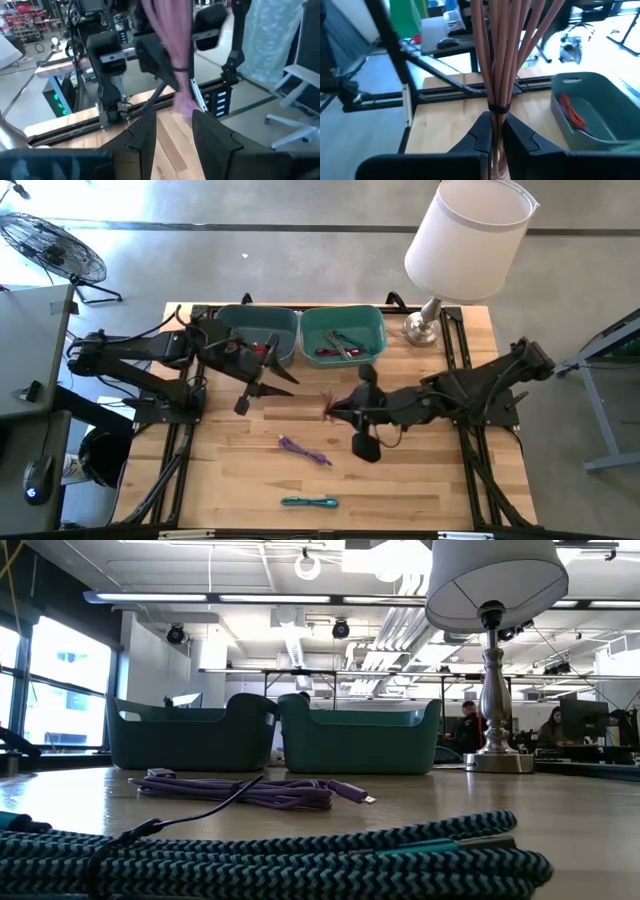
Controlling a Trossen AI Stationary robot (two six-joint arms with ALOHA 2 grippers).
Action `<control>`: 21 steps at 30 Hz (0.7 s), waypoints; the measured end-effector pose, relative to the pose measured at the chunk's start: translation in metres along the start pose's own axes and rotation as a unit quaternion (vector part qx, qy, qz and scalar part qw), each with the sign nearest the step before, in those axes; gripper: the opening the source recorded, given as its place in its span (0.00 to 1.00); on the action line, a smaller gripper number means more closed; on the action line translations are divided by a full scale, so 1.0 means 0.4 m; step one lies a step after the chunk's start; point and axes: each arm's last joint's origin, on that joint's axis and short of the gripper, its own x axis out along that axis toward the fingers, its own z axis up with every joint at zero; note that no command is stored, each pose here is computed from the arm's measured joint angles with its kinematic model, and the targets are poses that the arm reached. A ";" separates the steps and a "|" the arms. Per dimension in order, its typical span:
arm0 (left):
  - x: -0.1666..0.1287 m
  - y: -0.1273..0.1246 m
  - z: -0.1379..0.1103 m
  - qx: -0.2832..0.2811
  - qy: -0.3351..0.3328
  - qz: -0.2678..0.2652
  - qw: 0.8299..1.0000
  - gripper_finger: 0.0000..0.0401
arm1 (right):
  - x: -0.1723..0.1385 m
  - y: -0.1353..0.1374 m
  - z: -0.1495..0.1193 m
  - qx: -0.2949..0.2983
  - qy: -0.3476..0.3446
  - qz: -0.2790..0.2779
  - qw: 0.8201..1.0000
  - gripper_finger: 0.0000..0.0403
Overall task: Pick & Place USB Port
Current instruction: Put the pink charger cable into the blue bin
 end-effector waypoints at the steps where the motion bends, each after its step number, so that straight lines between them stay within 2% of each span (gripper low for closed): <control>1: 0.004 0.001 -0.002 0.000 0.002 0.003 1.000 0.30 | 0.014 0.002 0.003 -0.004 0.002 0.006 1.000 0.04; 4: 0.023 0.005 -0.011 -0.001 0.007 0.006 1.000 0.31 | 0.049 0.003 0.006 -0.021 0.019 0.021 0.999 0.04; 8: 0.049 0.007 -0.019 -0.005 0.001 -0.019 1.000 0.36 | 0.080 -0.007 0.005 -0.025 0.044 0.034 0.998 0.04; 15: 0.068 0.009 -0.025 -0.005 -0.001 -0.037 0.999 0.49 | 0.084 -0.014 0.010 -0.025 0.048 0.034 0.998 0.04; 21: 0.079 0.010 -0.021 0.001 -0.020 -0.049 0.999 0.53 | 0.092 -0.035 0.012 -0.026 0.056 0.032 0.998 0.04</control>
